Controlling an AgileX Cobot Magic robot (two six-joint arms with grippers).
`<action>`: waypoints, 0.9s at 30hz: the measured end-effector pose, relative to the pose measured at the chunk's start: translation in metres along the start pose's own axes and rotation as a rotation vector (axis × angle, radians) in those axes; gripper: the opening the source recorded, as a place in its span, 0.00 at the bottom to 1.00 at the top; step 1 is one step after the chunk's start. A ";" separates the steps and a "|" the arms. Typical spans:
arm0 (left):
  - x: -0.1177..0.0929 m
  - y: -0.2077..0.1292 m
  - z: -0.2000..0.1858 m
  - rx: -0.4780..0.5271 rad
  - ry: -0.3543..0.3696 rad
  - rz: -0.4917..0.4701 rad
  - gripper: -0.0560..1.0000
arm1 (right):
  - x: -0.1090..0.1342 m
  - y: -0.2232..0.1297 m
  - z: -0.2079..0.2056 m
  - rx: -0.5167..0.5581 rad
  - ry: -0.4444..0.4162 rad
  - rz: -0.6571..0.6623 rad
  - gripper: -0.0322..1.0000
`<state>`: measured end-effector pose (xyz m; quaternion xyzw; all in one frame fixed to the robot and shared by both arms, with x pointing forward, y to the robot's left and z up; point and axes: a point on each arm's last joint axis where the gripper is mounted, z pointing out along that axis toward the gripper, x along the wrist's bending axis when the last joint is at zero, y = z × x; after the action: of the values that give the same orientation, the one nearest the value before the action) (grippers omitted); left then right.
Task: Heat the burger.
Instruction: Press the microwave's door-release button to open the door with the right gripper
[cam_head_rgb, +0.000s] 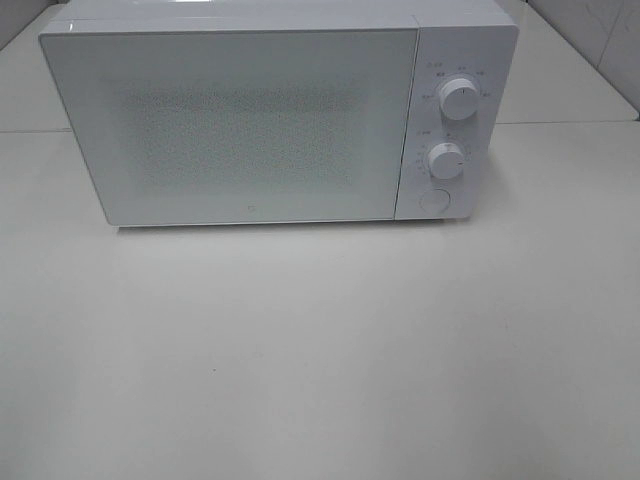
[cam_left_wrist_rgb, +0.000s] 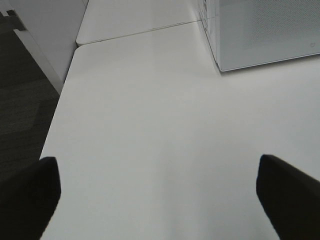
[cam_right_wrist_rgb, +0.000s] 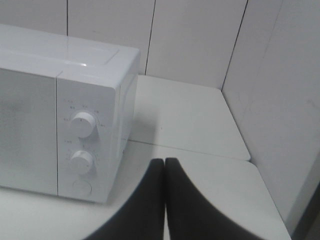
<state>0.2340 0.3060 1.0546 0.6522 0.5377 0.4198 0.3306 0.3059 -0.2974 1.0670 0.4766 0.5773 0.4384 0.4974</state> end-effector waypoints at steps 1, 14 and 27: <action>0.000 0.000 0.000 0.000 0.000 0.000 0.99 | 0.001 -0.002 0.005 -0.017 0.004 0.013 0.06; 0.000 0.000 0.000 0.000 0.000 0.000 0.99 | 0.016 -0.043 0.067 -0.044 0.071 0.119 0.06; 0.000 0.000 0.000 0.000 0.000 0.000 0.99 | 0.024 -0.077 0.127 0.004 0.072 0.410 0.06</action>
<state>0.2340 0.3060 1.0546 0.6522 0.5377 0.4198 0.3306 0.4216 -0.2823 0.9726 0.5691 0.4863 0.5461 0.3759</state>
